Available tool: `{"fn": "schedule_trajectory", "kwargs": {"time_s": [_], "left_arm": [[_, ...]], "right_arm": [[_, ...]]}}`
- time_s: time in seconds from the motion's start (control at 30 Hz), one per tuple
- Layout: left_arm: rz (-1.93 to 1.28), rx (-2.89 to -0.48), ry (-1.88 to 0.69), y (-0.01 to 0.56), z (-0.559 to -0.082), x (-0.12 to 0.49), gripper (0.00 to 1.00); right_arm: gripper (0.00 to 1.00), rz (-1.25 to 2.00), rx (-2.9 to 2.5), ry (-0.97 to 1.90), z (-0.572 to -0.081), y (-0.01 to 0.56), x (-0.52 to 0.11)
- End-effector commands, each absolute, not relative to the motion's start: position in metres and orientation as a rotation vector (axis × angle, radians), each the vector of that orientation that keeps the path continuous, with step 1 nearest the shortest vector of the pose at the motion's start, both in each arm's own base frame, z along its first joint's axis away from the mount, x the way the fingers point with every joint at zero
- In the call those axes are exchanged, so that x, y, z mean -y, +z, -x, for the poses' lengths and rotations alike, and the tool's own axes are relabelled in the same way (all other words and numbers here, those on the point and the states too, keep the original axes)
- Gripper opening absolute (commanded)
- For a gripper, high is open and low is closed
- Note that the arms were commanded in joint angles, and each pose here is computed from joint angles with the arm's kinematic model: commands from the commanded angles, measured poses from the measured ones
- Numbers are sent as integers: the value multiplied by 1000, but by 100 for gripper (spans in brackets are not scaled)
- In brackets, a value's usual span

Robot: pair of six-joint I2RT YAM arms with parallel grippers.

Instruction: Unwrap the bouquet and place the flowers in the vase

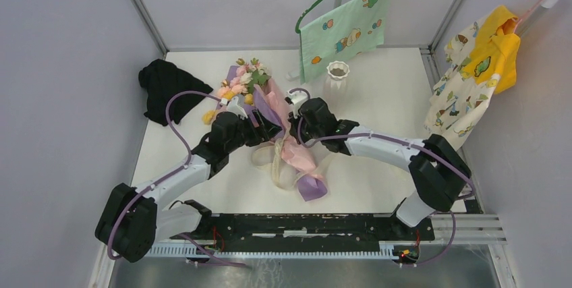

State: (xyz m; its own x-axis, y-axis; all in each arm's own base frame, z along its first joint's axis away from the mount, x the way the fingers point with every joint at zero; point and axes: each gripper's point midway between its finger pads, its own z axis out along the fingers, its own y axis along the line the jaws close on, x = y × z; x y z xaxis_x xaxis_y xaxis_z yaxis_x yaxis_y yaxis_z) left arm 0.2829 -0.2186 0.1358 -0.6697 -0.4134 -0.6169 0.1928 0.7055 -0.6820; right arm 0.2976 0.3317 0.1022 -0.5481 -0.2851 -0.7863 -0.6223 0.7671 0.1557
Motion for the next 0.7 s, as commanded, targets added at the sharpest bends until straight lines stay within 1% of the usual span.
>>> {"fn": "schedule_trajectory", "kwargs": {"time_s": [0.0,0.2,0.3,0.37,0.4,0.47,0.5,0.6,0.67], "left_arm": [[124,-2083,-962,134,-286,224,81],[122,-2072,-1068,131,-284,236,80],[123,-2066,-1096,132,-284,240,80],[120,-2070,-1098,132,-284,241,80],[122,-2071,-1096,131,-285,241,80],[121,-2068,-1087,133,-286,240,80],[123,-2069,-1077,133,-287,239,80],[130,-2082,-1031,133,-290,235,80],[137,-2082,-991,136,-293,230,80]], "right_arm": [[0,599,-2039,605,-300,153,-330],[0,563,-2003,611,-293,170,-319],[0,529,-2046,539,-294,164,-304],[8,519,-2099,463,-294,155,-293],[17,523,-2105,437,-294,153,-289],[24,526,-2105,407,-294,151,-284],[30,531,-2100,406,-293,154,-283],[38,557,-2084,419,-291,162,-286],[39,583,-2083,427,-288,161,-290]]}}
